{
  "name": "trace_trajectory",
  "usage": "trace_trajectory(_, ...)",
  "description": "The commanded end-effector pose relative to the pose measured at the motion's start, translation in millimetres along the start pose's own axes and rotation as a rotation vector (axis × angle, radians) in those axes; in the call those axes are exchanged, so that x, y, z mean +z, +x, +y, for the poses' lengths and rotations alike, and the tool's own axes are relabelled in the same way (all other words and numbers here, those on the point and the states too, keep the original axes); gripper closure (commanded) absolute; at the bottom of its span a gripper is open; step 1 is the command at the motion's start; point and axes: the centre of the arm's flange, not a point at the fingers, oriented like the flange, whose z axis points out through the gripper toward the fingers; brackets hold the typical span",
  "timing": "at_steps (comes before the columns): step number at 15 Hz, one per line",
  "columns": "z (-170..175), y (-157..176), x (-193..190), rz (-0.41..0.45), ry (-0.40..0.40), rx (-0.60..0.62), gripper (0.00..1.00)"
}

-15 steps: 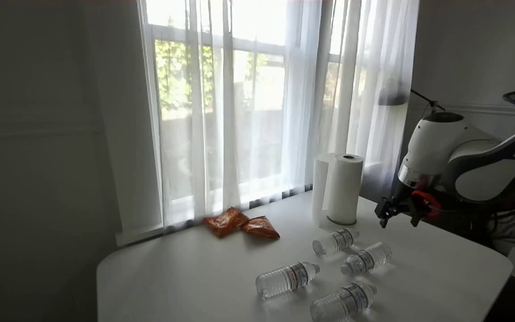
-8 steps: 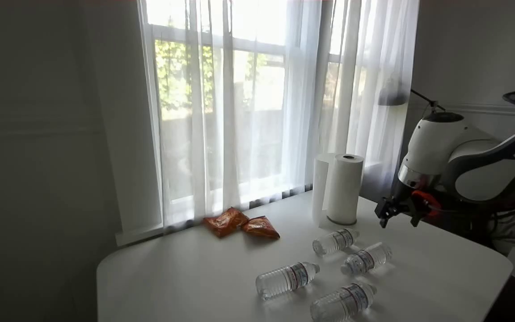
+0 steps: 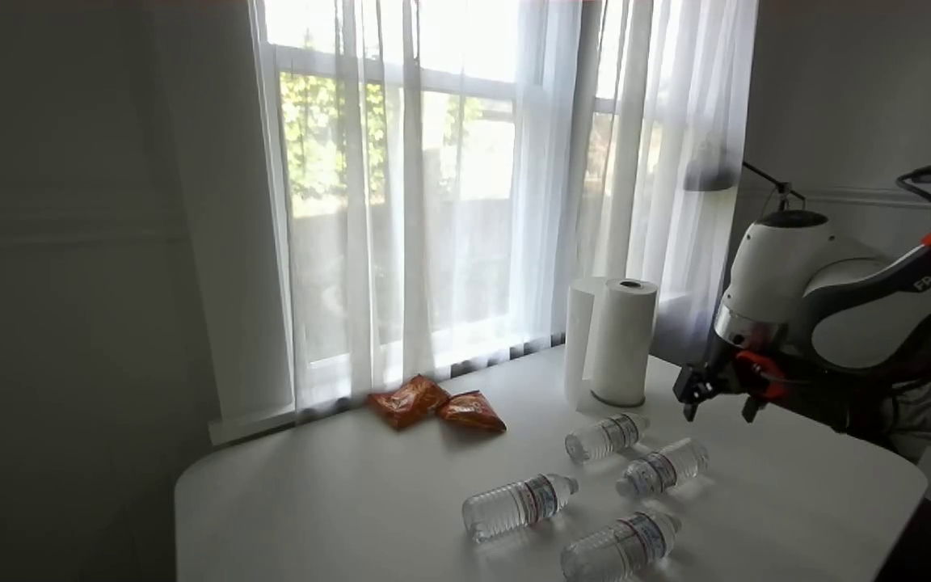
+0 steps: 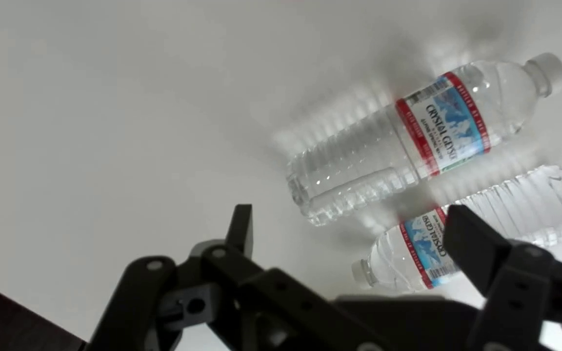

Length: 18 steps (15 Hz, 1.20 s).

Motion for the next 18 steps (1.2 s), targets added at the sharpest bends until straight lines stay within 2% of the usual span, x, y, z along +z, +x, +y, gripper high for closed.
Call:
trace_trajectory(1,-29,-25,3,-0.088,0.011,0.161,0.0)
trace_trajectory(5,-53,-53,4,-0.192,0.07,0.339,0.0)
trace_trajectory(8,-70,-71,18,-0.275,0.09,0.446,0.0)
trace_trajectory(9,-75,-74,28,-0.228,0.069,0.467,0.0)
trace_trajectory(10,-62,-65,12,-0.243,0.07,0.397,0.0)
trace_trajectory(13,-64,-68,16,-0.248,0.062,0.398,0.0)
trace_trajectory(15,-64,-66,16,-0.247,0.064,0.4,0.0)
trace_trajectory(18,-68,-73,20,-0.291,0.081,0.473,0.0)
